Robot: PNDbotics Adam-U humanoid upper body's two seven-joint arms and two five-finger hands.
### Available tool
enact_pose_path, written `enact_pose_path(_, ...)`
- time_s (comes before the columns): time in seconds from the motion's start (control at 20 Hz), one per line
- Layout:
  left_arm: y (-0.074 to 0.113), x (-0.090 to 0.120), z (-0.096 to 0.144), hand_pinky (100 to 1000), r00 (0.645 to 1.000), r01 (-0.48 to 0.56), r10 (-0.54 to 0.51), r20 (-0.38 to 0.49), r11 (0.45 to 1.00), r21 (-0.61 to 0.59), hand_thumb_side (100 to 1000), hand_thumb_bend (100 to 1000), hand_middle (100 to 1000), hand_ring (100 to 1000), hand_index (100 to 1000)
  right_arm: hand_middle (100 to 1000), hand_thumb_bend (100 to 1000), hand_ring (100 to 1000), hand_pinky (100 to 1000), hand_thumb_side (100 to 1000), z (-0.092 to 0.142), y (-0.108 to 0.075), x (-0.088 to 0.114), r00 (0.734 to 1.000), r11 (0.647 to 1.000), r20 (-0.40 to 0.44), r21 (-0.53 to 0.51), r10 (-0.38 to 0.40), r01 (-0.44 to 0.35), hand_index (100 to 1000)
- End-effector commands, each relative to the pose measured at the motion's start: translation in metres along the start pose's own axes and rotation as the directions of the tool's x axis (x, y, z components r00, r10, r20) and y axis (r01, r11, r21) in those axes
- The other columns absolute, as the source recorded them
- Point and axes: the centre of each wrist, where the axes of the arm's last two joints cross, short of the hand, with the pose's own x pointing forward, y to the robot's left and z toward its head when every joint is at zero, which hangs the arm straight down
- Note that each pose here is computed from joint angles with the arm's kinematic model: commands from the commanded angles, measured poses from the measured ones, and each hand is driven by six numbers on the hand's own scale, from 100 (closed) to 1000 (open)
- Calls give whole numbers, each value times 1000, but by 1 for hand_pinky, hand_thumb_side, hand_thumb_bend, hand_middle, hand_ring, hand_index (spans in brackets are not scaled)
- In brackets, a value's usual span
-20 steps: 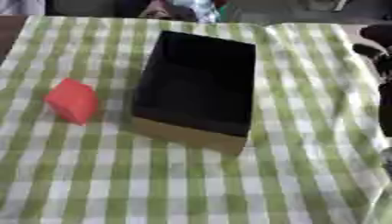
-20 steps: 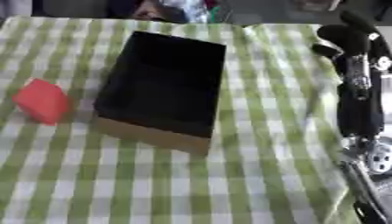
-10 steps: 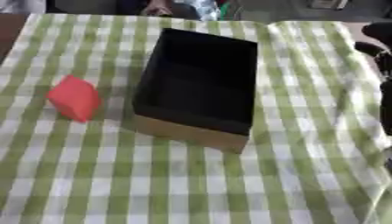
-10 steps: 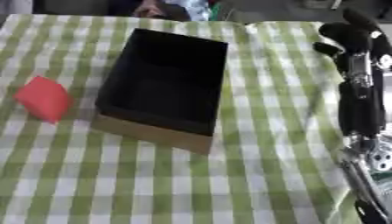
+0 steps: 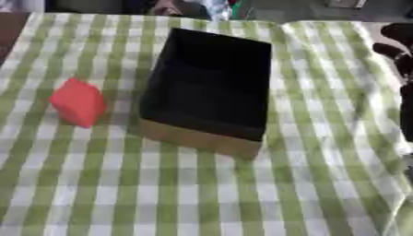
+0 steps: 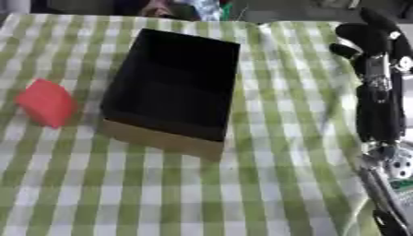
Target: Pick up objects on the table and place them in the box.
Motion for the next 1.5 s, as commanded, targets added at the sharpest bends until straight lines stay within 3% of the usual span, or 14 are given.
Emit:
enact_pose_path(0.05, 20, 9, -23, 746, 991, 121, -107, 86, 975, -184, 742, 345, 789, 729, 930, 692, 100, 817, 763, 736, -5, -3, 7, 999, 999, 34, 24, 20, -21, 874)
enact_pose_path(0.3, 36, 16, -45, 751, 958, 277, -209, 197, 853, -442, 685, 370, 838, 793, 966, 692, 100, 816, 763, 737, -5, -3, 7, 999, 999, 33, 34, 18, -19, 874)
enact_pose_path(0.6, 49, -1, -67, 757, 894, 448, -306, 327, 594, -669, 608, 537, 876, 846, 1000, 691, 100, 817, 763, 737, -5, -2, 7, 1000, 999, 28, 48, 14, -15, 873)
enact_pose_path(0.85, 52, -13, -82, 758, 854, 512, -335, 398, 403, -759, 546, 695, 898, 868, 1000, 691, 100, 817, 763, 737, -5, -1, 7, 1000, 998, 25, 59, 10, -12, 872)
enact_pose_path(1.15, 48, -27, -99, 766, 818, 541, -362, 447, 218, -812, 486, 798, 946, 896, 1000, 691, 100, 817, 763, 738, -5, 1, 7, 1000, 998, 21, 70, 2, -3, 871)
enact_pose_path(1.3, 46, -36, -104, 770, 817, 519, -373, 440, 142, -843, 464, 786, 949, 897, 1000, 690, 100, 817, 763, 737, -5, 1, 6, 1000, 997, 17, 74, -1, 0, 870)
enact_pose_path(1.5, 43, -46, -111, 775, 824, 486, -384, 416, 101, -868, 442, 727, 955, 898, 1000, 690, 100, 817, 763, 736, -4, 2, 6, 1000, 997, 12, 79, -4, 3, 869)
